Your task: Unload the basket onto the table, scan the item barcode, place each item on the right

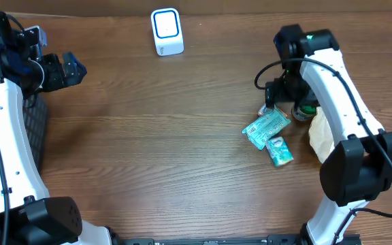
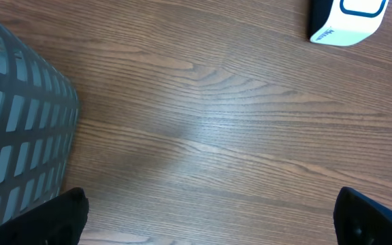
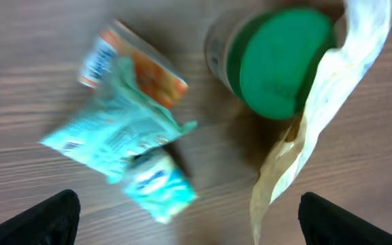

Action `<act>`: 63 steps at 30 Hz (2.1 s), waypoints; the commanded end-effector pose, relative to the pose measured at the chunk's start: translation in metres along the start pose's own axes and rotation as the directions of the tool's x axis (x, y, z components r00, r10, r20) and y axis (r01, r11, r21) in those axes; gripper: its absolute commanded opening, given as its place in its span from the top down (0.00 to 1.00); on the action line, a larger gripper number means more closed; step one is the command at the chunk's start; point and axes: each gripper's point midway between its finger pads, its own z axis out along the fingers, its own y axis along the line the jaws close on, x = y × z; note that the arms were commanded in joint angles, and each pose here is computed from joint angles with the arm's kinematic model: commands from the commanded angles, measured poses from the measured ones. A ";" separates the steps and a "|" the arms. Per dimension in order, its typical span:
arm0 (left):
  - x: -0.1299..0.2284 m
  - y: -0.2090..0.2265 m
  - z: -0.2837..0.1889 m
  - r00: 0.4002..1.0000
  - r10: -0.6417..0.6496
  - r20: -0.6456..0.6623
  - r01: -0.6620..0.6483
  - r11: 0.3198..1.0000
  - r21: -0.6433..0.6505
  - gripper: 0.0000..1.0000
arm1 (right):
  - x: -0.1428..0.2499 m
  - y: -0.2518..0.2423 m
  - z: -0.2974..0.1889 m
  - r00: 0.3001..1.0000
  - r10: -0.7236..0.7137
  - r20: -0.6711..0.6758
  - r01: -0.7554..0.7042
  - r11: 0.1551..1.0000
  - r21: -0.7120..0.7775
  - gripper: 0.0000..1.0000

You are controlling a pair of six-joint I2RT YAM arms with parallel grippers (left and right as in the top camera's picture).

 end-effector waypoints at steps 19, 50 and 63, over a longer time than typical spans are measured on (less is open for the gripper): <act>-0.001 -0.004 0.001 1.000 0.021 -0.001 -0.021 1.000 0.011 0.00 | 0.075 0.006 -0.207 0.880 0.044 0.474 0.184 0.887 -0.424 0.00; -0.001 -0.004 0.001 1.000 0.021 0.000 -0.021 1.000 0.011 0.00 | 0.186 -0.070 -0.278 0.582 0.186 0.792 0.146 0.934 -0.326 0.00; -0.001 -0.004 0.001 1.000 0.021 0.000 -0.021 1.000 0.011 0.01 | 0.107 -0.045 -0.240 0.267 0.294 0.918 0.188 0.918 -0.349 0.00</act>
